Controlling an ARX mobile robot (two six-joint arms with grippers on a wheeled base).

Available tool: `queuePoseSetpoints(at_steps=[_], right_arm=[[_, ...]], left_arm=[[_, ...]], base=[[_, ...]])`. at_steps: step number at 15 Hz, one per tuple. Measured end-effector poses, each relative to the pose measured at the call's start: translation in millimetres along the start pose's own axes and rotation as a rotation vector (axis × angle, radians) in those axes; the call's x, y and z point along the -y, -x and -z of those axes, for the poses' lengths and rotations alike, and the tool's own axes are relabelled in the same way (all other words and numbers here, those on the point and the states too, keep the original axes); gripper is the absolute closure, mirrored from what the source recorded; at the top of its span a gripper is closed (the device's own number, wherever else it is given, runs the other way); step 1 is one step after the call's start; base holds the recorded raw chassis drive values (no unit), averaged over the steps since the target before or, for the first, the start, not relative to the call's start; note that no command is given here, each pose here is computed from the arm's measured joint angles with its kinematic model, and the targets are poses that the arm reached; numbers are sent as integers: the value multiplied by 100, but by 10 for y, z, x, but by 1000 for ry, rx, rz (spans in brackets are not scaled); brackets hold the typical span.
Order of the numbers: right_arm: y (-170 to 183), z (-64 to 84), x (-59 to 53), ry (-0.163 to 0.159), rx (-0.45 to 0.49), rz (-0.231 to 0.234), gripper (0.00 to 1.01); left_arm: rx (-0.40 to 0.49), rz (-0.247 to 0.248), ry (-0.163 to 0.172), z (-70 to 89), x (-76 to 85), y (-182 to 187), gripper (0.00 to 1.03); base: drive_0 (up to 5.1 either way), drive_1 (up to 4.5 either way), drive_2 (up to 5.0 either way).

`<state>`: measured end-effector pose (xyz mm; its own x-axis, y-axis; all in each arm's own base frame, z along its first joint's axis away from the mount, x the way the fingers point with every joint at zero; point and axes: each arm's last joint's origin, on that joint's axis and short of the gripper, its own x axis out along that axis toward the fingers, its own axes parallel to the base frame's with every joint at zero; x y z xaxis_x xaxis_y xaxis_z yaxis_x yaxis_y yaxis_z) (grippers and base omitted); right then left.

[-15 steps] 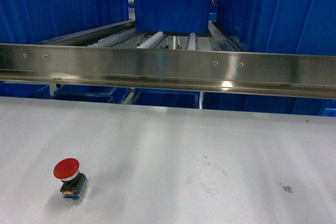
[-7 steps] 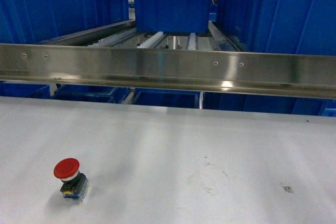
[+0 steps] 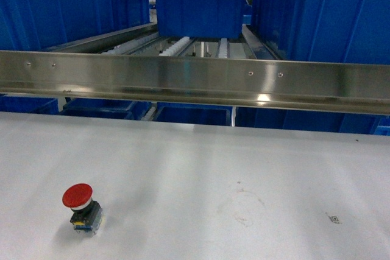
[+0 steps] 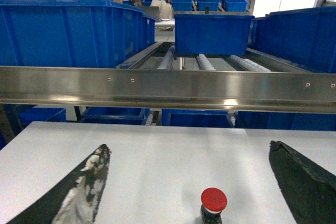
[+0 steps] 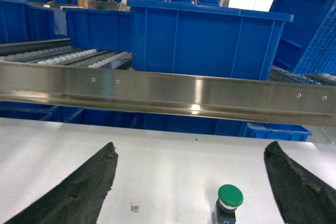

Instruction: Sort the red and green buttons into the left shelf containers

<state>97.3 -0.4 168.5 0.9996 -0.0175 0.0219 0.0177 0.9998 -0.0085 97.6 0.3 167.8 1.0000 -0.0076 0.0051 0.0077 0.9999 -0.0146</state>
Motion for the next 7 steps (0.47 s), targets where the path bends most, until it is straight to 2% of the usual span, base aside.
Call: queuePoseSetpoints(at_steps=[1,2,4,6,7], right_arm=[[-1,-1,0,6,2,-3,9],[-16,-30,-7,10,27,-4,3],[-115,-56,-19,14,36,-13,3],[-365,9,-19,51,-25,-25,3],[-544,29,11,54,-77,-9,3]], left_arm=[[28,11,-2,-29,-12,-5,3],[36,12,-3,-46,-34,-36,5],[45,27,-13,-70,-27,-135,5],[3,88,-22,-35,51,-365,5],[-11,110,-20,-61,103,-536,5]], base=[[0,0,0],[0,0,0],[0,0,0],[0,0,0],[0,0,0]])
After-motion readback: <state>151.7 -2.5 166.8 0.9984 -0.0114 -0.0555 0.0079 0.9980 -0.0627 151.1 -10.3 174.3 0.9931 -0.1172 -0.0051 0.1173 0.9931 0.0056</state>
